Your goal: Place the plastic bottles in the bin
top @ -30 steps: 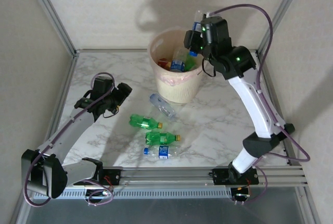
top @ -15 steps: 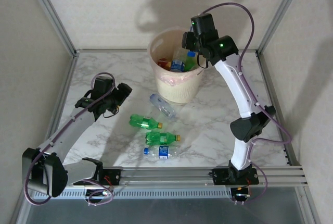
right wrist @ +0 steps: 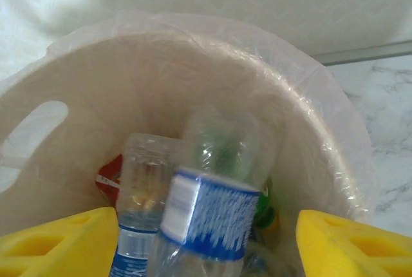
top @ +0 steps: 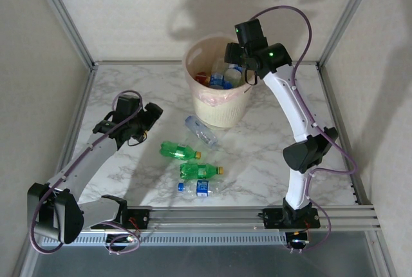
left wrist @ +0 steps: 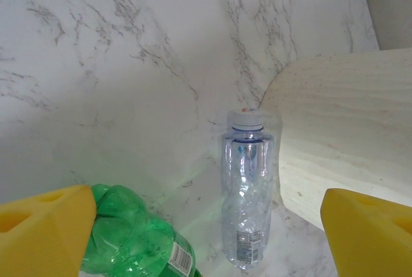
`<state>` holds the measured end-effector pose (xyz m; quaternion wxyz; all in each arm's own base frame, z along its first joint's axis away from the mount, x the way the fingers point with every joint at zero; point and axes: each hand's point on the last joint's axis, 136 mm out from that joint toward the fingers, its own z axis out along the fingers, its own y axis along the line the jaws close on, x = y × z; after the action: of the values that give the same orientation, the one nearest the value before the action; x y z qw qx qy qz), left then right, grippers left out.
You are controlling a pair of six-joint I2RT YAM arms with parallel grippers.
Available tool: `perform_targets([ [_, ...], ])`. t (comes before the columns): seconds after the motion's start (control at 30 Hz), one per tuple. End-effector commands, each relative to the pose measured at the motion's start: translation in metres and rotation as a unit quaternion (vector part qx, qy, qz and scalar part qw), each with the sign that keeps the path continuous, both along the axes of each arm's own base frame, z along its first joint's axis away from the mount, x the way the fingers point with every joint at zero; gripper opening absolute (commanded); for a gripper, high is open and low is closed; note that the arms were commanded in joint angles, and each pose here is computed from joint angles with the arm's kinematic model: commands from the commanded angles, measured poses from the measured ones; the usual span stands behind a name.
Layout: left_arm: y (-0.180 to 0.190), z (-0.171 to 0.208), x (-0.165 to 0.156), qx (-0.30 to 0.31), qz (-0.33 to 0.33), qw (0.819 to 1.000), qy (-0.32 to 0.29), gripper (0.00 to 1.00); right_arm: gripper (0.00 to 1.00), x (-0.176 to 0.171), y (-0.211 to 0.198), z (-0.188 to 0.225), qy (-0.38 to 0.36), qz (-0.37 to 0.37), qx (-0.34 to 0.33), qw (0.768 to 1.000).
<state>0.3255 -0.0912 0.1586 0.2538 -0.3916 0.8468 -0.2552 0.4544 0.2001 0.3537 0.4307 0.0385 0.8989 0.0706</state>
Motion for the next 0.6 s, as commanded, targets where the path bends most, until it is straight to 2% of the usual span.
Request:
perform_targets([
  [0.0, 0.011, -0.006, -0.010, 0.008, 0.024, 1.000, 0.016, 0.92, 0.77, -0.007, -0.013, 0.018, -0.014, -0.018, 0.002, 1.000],
  [0.33, 0.011, -0.002, -0.029, 0.006, 0.053, 0.998, 0.028, 0.94, 0.76, -0.039, -0.002, 0.063, -0.061, 0.023, 0.059, 0.996],
  [0.57, -0.015, -0.013, -0.038, -0.022, 0.057, 0.997, 0.039, 0.95, 0.77, -0.084, 0.027, 0.085, -0.103, 0.088, 0.080, 0.987],
])
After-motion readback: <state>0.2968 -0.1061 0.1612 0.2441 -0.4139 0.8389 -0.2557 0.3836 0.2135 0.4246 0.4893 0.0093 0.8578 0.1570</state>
